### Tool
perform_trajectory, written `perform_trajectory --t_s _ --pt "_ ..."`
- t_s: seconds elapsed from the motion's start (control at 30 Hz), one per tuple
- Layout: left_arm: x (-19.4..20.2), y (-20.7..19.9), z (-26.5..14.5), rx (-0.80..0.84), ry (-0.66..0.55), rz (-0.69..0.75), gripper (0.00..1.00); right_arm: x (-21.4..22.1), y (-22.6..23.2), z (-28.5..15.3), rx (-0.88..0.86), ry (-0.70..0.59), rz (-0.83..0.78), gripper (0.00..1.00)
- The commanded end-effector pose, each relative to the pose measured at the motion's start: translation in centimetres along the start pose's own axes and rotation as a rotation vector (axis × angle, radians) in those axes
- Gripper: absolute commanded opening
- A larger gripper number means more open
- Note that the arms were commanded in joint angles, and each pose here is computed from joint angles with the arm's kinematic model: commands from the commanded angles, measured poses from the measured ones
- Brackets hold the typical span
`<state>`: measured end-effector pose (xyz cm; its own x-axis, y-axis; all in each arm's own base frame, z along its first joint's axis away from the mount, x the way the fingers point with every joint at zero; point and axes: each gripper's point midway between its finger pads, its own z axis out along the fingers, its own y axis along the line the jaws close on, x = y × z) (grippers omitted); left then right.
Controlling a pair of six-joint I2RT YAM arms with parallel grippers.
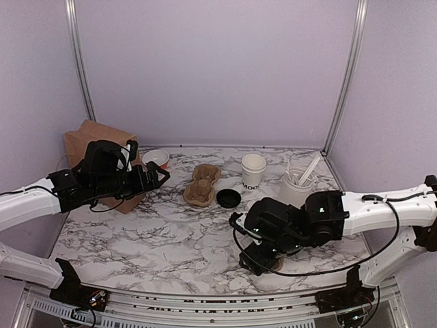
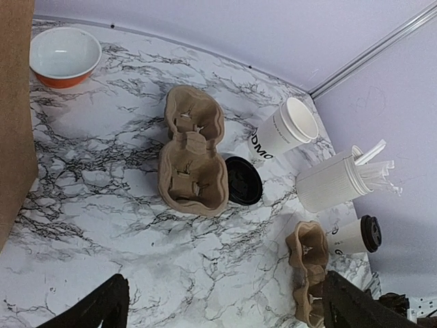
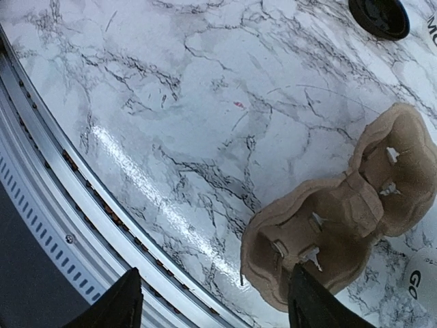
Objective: Pack the takeout coffee
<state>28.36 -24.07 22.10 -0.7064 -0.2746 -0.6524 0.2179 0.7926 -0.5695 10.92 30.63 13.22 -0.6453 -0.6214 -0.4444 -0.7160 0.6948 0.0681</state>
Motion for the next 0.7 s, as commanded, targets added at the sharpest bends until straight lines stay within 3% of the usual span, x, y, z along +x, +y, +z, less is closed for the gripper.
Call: perform_trajectory --t_s 0.0,0.13,0.27,0.4,0.67 --pt "-2.4 -1.5 -2.2 0.026 -0.056 0.006 0.99 -3.8 -0.2 -2.3 -0.047 -0.114 0.055 0.74" --pt "-4.5 -1.9 -3.9 -0.013 -0.107 -0.001 0.99 -7.3 -1.3 -3.6 -0.104 -0.229 0.094 0.8" --pt "-8.0 -0.1 -6.6 -0.184 -0.193 0.0 0.99 -10.5 -2.0 -5.0 -0.144 -0.331 0.081 0.83" --pt "-12.5 3.4 -9.8 -0.367 -0.278 -0.019 0.99 -12.5 -3.0 -5.2 -0.166 -0.374 0.071 0.86" --pt "-19.0 12.0 -14.8 -0.574 -0.378 -0.168 0.99 -14.9 -4.8 -6.0 -0.208 -0.433 0.065 0.93"
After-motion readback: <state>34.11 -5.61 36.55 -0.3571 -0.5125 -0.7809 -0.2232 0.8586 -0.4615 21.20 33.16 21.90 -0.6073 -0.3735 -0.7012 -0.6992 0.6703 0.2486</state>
